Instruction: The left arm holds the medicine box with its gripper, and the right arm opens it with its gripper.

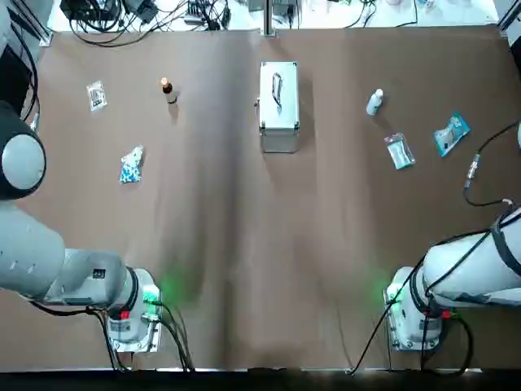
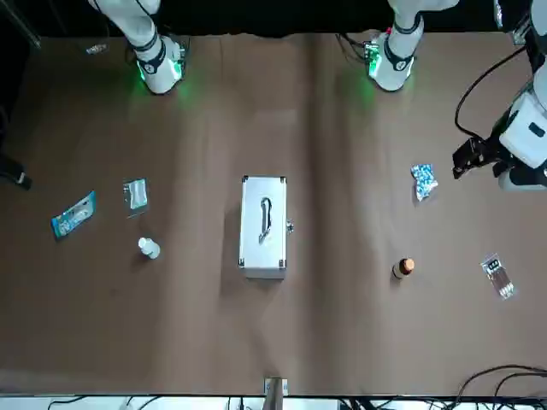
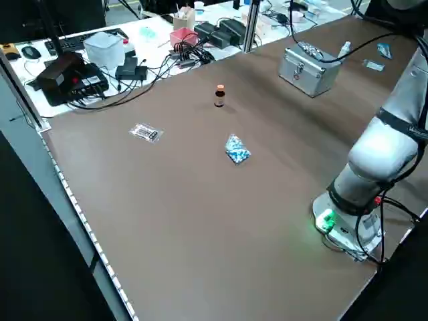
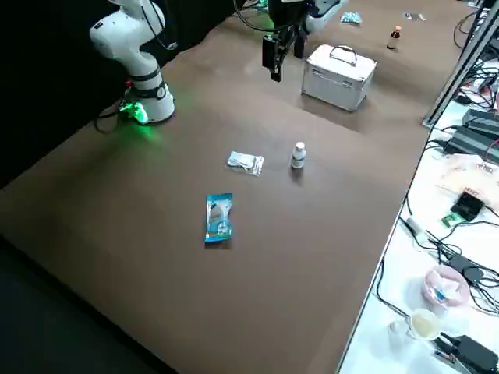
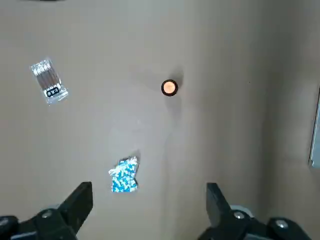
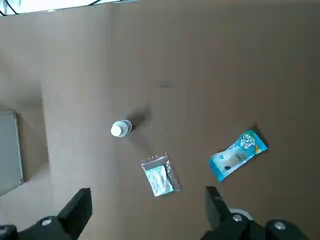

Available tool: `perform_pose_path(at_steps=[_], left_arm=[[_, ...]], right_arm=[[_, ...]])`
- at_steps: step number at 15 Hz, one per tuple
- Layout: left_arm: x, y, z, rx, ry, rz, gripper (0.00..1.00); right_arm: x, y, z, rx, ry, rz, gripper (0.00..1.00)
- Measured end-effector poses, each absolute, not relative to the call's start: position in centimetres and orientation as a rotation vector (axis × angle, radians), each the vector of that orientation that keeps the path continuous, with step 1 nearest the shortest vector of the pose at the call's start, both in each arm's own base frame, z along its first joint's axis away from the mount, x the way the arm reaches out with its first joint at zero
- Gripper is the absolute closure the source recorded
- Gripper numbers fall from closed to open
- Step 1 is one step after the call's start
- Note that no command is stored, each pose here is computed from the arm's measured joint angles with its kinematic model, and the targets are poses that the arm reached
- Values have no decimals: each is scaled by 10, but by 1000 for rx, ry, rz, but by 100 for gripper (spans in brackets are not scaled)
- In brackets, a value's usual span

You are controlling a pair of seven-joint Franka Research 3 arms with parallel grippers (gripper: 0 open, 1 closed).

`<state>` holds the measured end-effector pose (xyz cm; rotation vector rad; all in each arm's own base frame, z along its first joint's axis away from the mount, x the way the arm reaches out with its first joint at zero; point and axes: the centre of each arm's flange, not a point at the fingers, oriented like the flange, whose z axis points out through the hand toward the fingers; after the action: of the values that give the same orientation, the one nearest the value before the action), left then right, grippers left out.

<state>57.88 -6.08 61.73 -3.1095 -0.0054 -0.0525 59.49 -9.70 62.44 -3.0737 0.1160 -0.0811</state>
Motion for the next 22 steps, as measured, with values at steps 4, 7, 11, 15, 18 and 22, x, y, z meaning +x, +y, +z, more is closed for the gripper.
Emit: perform_pose_path(at_steps=[4,7,11,15,18,22], left_arm=[[579,-60,616,-3109,-14,-49,0],[581,-60,607,-3106,-115,-14,0],[585,-66,562,-3048,-409,181,0],[578,-99,494,-2990,-719,427,0],[575,-115,466,-2968,-977,471,0],[575,-146,438,-2885,-1394,438,0]], right_arm=[[595,-96,624,-3073,112,-81,0],[596,-90,624,-3073,98,-78,0],[601,-53,623,-3072,3,-86,0],[617,22,610,-3065,8,-120,0],[625,69,589,-3063,66,-78,0],[630,160,554,-3056,186,-46,0]])
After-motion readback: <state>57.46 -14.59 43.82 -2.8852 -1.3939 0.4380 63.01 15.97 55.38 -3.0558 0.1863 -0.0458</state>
